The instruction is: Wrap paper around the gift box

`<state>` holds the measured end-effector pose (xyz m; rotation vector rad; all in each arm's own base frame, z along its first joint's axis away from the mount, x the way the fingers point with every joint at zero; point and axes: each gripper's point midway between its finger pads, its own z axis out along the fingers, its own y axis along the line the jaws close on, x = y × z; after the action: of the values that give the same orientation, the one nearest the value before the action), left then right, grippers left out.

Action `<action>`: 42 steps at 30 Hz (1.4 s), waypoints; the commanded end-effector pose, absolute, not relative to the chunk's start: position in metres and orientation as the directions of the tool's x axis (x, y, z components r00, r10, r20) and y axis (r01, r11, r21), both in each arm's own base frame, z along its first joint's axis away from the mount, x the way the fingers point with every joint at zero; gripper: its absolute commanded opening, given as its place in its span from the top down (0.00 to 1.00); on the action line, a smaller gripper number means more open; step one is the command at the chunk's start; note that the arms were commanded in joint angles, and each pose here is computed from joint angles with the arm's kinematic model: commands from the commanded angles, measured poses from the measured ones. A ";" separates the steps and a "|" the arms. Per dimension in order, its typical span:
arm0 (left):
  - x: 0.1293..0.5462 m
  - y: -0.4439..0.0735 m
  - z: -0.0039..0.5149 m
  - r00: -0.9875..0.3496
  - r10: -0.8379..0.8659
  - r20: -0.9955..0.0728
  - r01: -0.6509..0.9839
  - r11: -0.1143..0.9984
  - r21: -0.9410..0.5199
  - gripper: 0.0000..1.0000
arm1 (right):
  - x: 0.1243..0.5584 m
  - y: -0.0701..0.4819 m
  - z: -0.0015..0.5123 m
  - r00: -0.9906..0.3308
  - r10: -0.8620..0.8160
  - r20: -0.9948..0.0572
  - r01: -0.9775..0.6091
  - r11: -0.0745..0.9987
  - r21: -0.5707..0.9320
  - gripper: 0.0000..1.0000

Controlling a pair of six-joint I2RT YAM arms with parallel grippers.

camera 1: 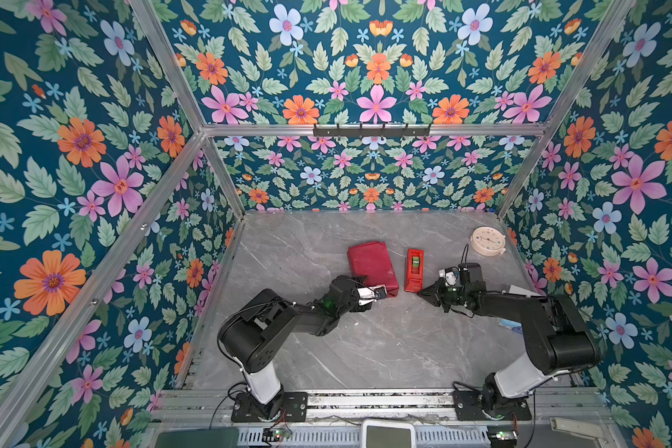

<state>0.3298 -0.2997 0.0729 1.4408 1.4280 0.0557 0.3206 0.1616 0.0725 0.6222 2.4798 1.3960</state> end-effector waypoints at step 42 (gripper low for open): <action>0.328 -0.298 0.064 0.258 0.758 -0.600 0.718 0.265 0.644 0.29 | 0.289 0.284 0.126 -0.958 0.132 -0.253 -0.168 0.455 0.874 1.00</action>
<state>0.3305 -0.3004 0.0727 1.4399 1.4278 0.0548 0.2824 0.2803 0.1169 0.0083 2.4823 1.4965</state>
